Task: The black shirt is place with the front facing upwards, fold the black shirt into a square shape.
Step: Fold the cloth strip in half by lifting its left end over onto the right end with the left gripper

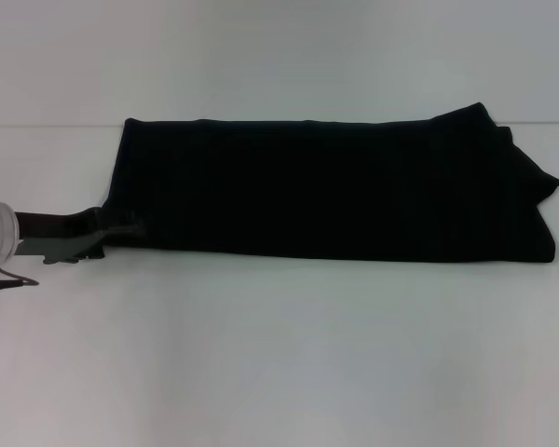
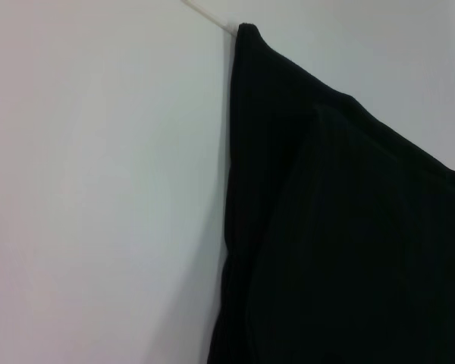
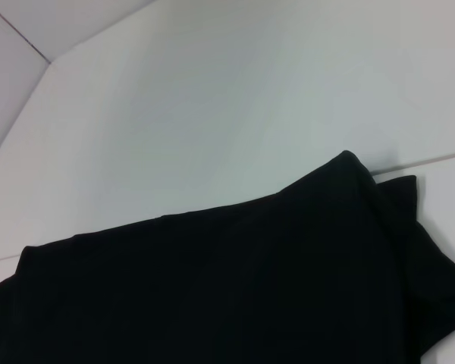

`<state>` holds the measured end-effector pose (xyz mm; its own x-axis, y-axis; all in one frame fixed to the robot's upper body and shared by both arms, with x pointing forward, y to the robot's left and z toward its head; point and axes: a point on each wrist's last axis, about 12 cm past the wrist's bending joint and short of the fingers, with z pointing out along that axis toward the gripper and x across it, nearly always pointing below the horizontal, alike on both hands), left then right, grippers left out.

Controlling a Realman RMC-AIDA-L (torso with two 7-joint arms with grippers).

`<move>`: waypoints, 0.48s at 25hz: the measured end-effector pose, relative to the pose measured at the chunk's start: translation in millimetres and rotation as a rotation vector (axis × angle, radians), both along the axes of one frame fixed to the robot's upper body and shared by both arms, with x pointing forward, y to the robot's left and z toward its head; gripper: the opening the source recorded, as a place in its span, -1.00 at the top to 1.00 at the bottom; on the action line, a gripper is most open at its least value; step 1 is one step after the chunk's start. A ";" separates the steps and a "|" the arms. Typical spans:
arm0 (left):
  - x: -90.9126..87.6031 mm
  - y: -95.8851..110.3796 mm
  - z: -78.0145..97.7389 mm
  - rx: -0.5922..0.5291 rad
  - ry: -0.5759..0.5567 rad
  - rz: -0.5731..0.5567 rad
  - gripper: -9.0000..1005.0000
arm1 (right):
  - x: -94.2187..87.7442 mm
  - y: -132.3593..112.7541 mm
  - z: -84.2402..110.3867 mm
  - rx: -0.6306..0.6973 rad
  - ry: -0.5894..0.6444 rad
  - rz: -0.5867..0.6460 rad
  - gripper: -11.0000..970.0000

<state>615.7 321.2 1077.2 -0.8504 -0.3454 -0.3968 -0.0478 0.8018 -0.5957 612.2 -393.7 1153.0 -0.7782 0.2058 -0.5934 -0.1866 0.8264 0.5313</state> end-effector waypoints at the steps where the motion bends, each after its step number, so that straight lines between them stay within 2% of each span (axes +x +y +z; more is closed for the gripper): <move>1: 0.5 -0.3 0.3 0.002 -0.001 0.000 -0.76 | 0.0 -0.2 0.1 0.001 0.000 -0.001 -0.58; 12: 8.8 -0.5 6.2 0.024 -0.031 0.008 -0.76 | -0.1 -0.8 0.6 0.003 0.000 -0.003 -0.58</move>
<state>624.5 320.7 1083.3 -0.8348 -0.3423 -0.4313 -0.0358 0.8154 -0.5778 612.1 -394.6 1153.6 -0.7775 0.2098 -0.5929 -0.1844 0.8253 0.5338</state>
